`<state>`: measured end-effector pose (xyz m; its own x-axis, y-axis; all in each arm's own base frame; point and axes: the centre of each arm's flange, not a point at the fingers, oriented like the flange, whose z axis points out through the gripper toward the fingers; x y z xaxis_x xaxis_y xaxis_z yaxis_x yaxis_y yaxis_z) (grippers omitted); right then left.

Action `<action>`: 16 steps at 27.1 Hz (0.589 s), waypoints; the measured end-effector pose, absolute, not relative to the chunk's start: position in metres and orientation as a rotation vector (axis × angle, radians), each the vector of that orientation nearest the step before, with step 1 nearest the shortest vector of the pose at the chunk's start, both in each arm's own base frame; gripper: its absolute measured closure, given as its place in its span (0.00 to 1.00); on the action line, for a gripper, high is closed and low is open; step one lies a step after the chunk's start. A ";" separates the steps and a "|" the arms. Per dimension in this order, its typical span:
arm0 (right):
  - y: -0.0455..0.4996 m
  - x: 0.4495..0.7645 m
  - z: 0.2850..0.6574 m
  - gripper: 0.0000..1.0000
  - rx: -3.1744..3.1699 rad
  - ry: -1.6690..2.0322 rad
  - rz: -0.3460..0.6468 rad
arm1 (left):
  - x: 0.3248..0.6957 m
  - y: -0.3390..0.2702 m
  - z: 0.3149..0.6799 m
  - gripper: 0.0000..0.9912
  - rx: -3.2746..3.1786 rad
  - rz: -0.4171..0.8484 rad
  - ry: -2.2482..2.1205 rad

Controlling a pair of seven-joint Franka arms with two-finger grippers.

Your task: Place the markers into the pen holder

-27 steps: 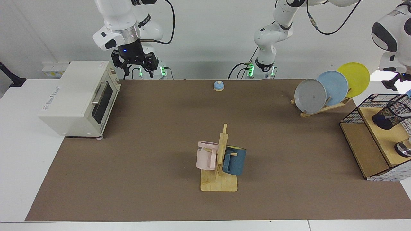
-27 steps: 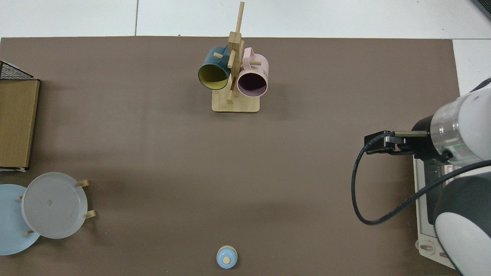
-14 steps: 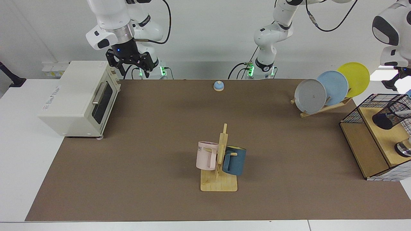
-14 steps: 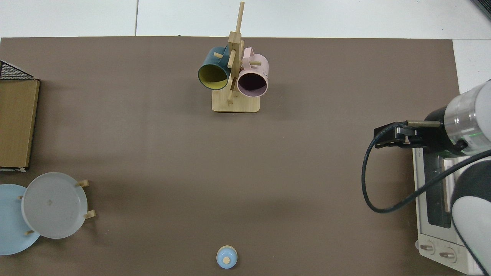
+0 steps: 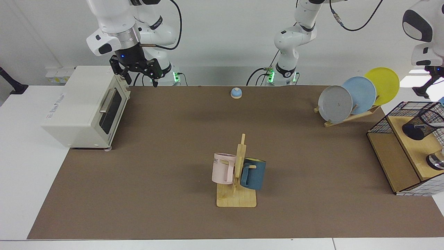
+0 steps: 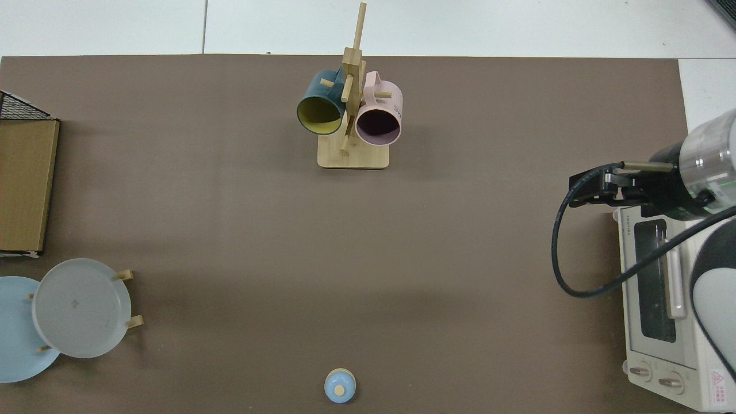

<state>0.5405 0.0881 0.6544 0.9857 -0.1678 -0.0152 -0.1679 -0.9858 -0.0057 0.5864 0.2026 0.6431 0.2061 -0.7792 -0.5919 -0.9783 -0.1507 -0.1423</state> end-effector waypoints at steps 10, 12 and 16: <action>0.084 0.541 0.655 0.00 -3.121 0.275 0.020 | 0.582 0.198 0.652 0.00 -2.024 0.469 1.614; 0.084 0.541 0.655 0.00 -3.121 0.275 0.020 | 0.582 0.196 0.651 0.00 -2.043 0.450 1.606; 0.084 0.541 0.655 0.00 -3.121 0.275 0.020 | 0.582 0.195 0.651 0.00 -2.067 0.430 1.585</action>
<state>0.5413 0.0842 0.6547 0.9845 -0.1750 -0.0136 -0.1751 -0.9845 -0.0071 0.5825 0.1952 0.6509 0.2740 -0.8040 -0.5278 -0.9605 -0.2006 -0.1930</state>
